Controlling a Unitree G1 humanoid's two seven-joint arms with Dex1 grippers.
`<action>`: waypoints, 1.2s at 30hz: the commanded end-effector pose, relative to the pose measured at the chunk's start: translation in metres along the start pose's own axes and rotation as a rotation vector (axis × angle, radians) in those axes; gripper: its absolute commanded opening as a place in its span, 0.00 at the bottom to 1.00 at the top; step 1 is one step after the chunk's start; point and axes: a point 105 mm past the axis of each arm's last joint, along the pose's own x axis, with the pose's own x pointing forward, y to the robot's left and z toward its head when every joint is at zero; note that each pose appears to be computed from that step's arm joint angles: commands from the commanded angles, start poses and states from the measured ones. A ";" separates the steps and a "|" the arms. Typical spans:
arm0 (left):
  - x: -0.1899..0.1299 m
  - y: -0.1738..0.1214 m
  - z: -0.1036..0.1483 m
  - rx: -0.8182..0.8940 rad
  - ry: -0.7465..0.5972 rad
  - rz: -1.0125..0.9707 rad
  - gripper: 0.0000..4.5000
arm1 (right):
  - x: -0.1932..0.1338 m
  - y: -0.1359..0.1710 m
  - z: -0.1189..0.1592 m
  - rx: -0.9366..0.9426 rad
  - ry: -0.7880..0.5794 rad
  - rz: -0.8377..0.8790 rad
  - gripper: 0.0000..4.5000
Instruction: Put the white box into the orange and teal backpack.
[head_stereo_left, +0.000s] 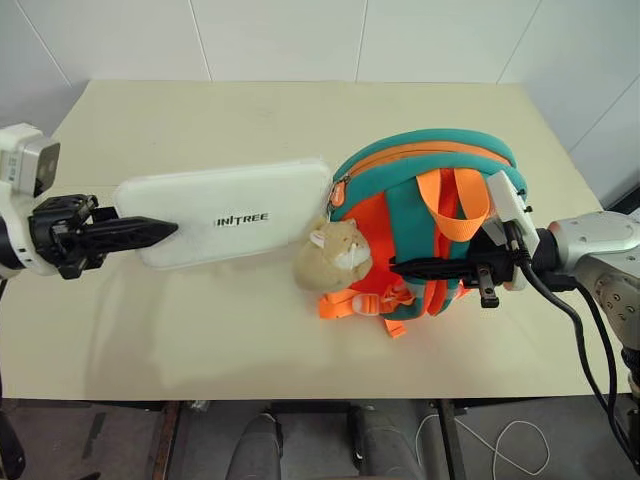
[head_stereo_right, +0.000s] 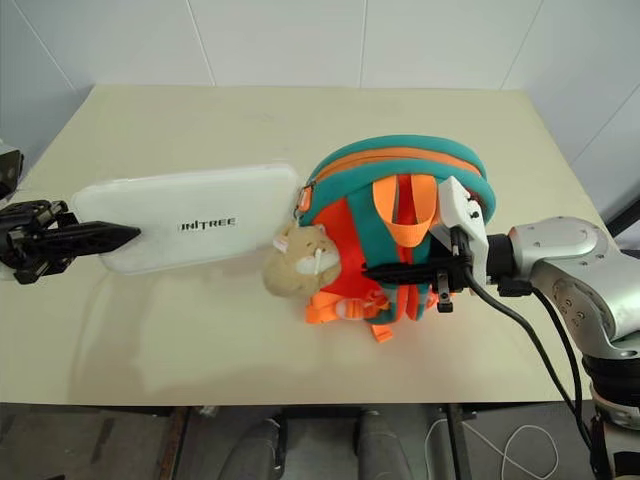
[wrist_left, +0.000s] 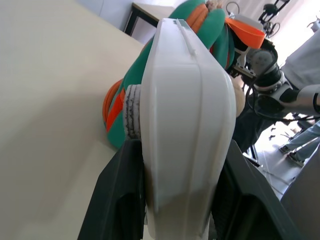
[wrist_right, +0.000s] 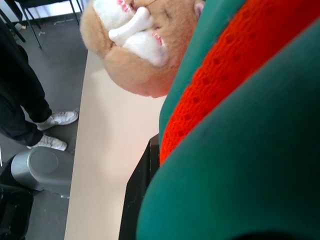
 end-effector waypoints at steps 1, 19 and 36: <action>-0.002 -0.015 0.011 0.071 -0.003 -0.019 0.28 | 0.000 -0.002 0.005 -0.030 -0.010 0.005 0.00; 0.034 0.008 0.024 0.389 0.150 -0.013 0.28 | 0.008 -0.006 0.004 -0.037 -0.015 0.017 0.00; 0.054 0.014 0.022 0.485 0.350 -0.040 0.28 | 0.009 -0.009 0.002 -0.046 -0.014 -0.002 0.00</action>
